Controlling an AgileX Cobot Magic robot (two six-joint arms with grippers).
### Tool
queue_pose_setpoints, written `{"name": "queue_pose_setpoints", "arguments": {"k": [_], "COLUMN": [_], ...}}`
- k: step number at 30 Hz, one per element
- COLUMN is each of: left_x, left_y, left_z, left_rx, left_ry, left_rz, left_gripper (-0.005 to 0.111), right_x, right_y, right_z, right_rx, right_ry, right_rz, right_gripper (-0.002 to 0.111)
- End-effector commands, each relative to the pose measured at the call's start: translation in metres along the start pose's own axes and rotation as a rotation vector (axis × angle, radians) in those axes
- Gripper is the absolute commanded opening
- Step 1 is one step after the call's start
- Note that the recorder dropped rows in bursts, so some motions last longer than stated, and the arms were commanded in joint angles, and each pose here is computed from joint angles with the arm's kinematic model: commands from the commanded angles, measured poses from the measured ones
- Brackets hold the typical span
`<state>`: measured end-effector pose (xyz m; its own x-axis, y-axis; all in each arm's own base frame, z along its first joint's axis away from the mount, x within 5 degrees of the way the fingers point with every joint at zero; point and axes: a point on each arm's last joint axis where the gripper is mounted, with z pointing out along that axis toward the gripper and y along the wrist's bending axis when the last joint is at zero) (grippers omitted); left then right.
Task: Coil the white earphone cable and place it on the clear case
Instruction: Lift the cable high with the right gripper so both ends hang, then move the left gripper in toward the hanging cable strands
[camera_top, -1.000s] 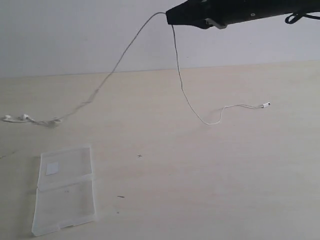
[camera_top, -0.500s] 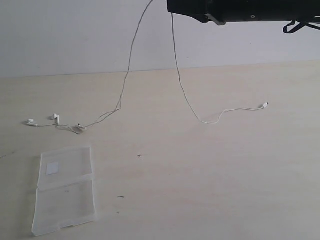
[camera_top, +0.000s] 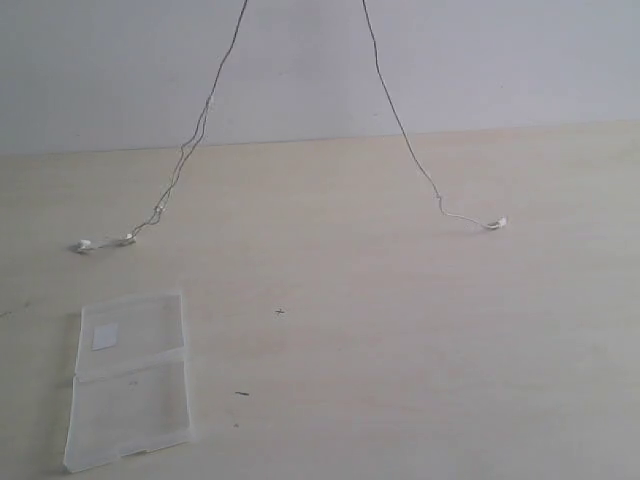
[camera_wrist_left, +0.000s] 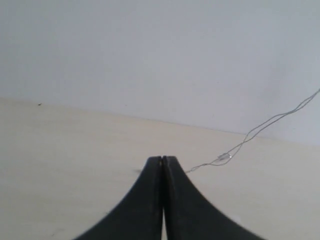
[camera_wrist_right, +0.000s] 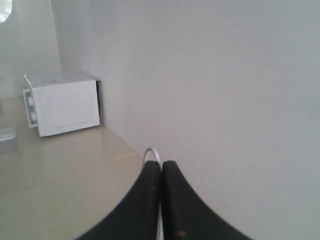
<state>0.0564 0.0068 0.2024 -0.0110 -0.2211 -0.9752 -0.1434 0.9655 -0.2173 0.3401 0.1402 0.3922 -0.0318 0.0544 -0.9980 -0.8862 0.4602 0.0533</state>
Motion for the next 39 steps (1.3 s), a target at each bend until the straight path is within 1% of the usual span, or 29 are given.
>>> {"name": "queue_pose_setpoints", "arguments": {"k": [1,2,6,9,13,14,16,18,21,23,25,27,29,32,35,36,37,38,39], "left_x": [-0.001,-0.001,-0.002,-0.003,-0.001,0.000,-0.010,-0.023,-0.038,-0.038,-0.035,-0.032,-0.033,-0.038,-0.048,-0.050,-0.052,-0.051,-0.048], "left_y": [0.000,0.000,-0.001,-0.001,-0.003,-0.004,-0.011,-0.018,-0.027,-0.032,-0.036,-0.040,-0.046,-0.059,-0.073,-0.080,-0.082,-0.088,-0.091], "left_z": [0.000,0.000,0.000,0.000,0.000,-0.001,-0.004,-0.009,-0.015,-0.014,-0.011,-0.005,0.000,0.009,0.020,0.033,0.040,0.057,0.066], "left_rx": [0.009,0.009,0.018,0.025,0.043,0.053,0.103,0.171,0.277,0.327,0.358,0.391,0.445,0.571,0.708,0.756,0.766,0.798,0.815], "left_ry": [-0.022,-0.022,-0.029,-0.035,-0.011,0.017,0.044,0.044,0.019,0.051,0.112,0.166,0.189,0.197,0.171,0.214,0.241,0.323,0.366], "left_rz": [-0.090,-0.107,-0.289,-0.351,-0.393,-0.389,-0.335,-0.258,-0.209,-0.193,-0.180,-0.172,-0.173,-0.125,-0.084,-0.026,-0.035,-0.066,-0.083], "left_gripper": [0.000,0.000,0.000,0.000,0.000,0.000,0.000,0.000,0.000,0.000,0.000,0.000,0.000,0.000,0.000,0.000,0.000,0.000,0.002], "right_x": [-0.030,-0.035,-0.060,-0.076,-0.091,-0.093,-0.098,-0.104,-0.114,-0.118,-0.121,-0.123,-0.124,-0.125,-0.125,-0.125,-0.125,-0.125,-0.125], "right_y": [0.001,0.000,0.005,0.009,0.013,0.014,0.016,0.020,0.026,0.029,0.031,0.030,0.028,0.026,0.026,0.026,0.026,0.026,0.026], "right_z": [-0.002,-0.002,-0.003,-0.005,-0.007,-0.008,-0.010,-0.012,-0.016,-0.018,-0.020,-0.021,-0.021,-0.022,-0.022,-0.022,-0.022,-0.022,-0.022], "right_rx": [0.041,0.049,0.043,0.042,0.051,0.052,0.052,0.051,0.047,0.047,0.055,0.075,0.102,0.124,0.127,0.126,0.126,0.126,0.126], "right_ry": [-0.062,-0.070,-0.100,-0.081,-0.061,-0.061,-0.069,-0.081,-0.101,-0.109,-0.117,-0.124,-0.130,-0.135,-0.135,-0.136,-0.136,-0.136,-0.136], "right_rz": [-0.013,-0.027,-0.062,-0.109,-0.150,-0.163,-0.179,-0.194,-0.218,-0.231,-0.232,-0.232,-0.231,-0.229,-0.231,-0.230,-0.230,-0.230,-0.230], "right_gripper": [0.000,0.000,0.000,0.000,0.000,0.000,0.000,0.000,0.000,0.000,0.000,0.000,0.000,0.000,0.000,0.000,0.000,0.000,0.000]}}
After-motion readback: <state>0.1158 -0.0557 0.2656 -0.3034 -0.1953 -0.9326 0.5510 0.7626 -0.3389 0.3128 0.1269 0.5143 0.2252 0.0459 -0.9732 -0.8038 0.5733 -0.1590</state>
